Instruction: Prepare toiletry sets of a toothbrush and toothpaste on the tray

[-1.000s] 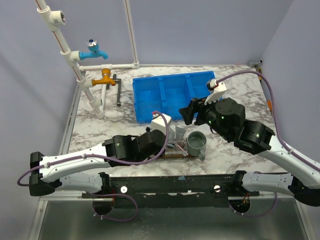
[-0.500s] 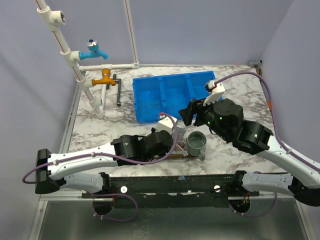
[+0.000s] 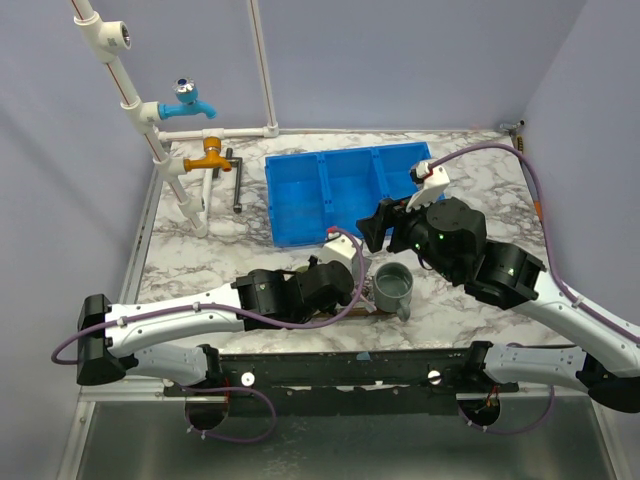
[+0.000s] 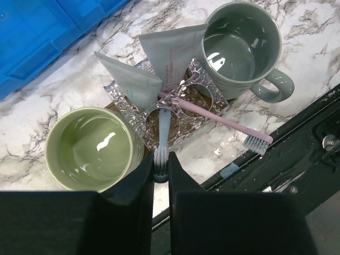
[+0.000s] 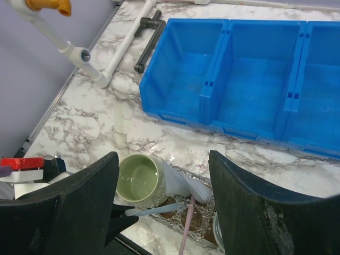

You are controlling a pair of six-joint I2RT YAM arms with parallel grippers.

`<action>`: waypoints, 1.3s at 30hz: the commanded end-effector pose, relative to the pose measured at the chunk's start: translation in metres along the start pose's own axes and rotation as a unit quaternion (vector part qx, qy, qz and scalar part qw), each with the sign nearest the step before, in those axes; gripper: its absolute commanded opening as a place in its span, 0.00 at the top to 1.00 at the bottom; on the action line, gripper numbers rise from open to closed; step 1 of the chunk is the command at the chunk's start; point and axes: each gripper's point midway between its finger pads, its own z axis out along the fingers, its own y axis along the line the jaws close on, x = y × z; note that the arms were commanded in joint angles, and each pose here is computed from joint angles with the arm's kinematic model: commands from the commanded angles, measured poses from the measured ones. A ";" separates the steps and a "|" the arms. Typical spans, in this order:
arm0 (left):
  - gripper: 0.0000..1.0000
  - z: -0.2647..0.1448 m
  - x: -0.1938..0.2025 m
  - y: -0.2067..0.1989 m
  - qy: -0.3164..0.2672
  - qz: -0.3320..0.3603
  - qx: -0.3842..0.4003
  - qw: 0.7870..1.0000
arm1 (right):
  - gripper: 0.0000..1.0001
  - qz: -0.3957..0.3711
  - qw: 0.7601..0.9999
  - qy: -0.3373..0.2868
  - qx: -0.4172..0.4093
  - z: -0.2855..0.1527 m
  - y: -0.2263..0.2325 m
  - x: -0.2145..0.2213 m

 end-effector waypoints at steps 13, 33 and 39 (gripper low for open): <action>0.77 -0.004 -0.014 -0.008 -0.018 0.001 0.014 1.000 | 0.28 0.006 1.000 -0.001 0.005 0.002 -0.003 0.005; 0.64 -0.030 -0.051 -0.008 -0.053 0.029 0.027 0.998 | 0.27 -0.010 1.000 0.007 0.020 0.000 -0.010 0.007; 0.54 -0.033 -0.068 -0.001 -0.056 0.042 0.039 0.997 | 0.25 -0.042 0.997 0.007 0.061 0.008 -0.023 0.008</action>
